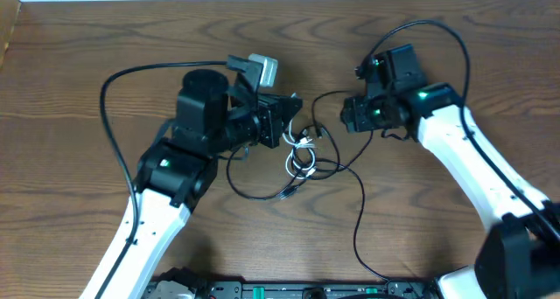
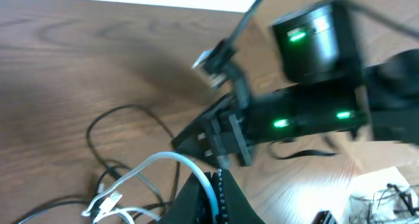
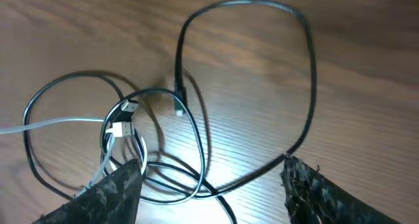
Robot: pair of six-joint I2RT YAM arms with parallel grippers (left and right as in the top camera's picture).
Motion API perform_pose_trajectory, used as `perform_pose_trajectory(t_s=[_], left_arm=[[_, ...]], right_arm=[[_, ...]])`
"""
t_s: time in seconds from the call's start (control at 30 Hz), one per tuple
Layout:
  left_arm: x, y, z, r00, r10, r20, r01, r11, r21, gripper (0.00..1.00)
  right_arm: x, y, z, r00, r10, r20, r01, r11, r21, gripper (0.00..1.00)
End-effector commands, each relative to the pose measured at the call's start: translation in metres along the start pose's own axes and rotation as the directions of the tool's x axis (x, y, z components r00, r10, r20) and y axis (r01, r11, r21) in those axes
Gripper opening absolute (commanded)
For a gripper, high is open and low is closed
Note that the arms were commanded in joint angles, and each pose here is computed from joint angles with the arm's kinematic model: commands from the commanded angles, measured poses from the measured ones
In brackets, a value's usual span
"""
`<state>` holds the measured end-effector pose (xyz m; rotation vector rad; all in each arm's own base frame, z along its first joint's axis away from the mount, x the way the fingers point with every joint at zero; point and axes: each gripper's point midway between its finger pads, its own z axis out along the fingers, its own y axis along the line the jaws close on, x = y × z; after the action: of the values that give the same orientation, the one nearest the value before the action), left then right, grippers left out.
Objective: Untangle cables
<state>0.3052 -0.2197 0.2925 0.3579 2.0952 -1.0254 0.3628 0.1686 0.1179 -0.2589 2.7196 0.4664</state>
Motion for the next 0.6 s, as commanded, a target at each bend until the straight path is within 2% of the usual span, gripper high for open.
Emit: perform_pose_trajectory(t_s=[0.0, 0.27, 0.37, 0.5, 0.57], left_arm=[[-0.009, 0.004, -0.006, 0.998, -0.053, 0.044, 0.055, 0.997, -0.045, 0.07], [-0.007, 0.041, -0.012, 0.995, -0.066, 0.07, 0.081, 0.965, -0.25, 0.07], [-0.009, 0.039, -0.017, 0.997, -0.055, 0.056, 0.068, 0.962, -0.265, 0.07], [-0.04, 0.015, -0.039, 0.994, -0.05, 0.099, 0.074, 0.963, -0.26, 0.07], [-0.061, -0.003, -0.052, 0.99, -0.02, 0.14, 0.053, 0.97, -0.238, 0.07]], right_arm=[[0.018, 0.025, 0.025, 0.996, -0.032, -0.089, 0.022, 0.993, -0.112, 0.66], [0.059, 0.053, 0.079, 0.964, -0.113, -0.243, 0.072, 0.983, -0.169, 0.66], [0.071, 0.062, 0.103, 0.952, -0.15, -0.268, 0.106, 0.979, -0.173, 0.66], [0.084, 0.067, 0.123, 0.938, -0.173, -0.299, 0.125, 0.977, -0.173, 0.65], [0.086, 0.052, 0.131, 0.94, -0.158, -0.303, 0.143, 0.987, -0.072, 0.56]])
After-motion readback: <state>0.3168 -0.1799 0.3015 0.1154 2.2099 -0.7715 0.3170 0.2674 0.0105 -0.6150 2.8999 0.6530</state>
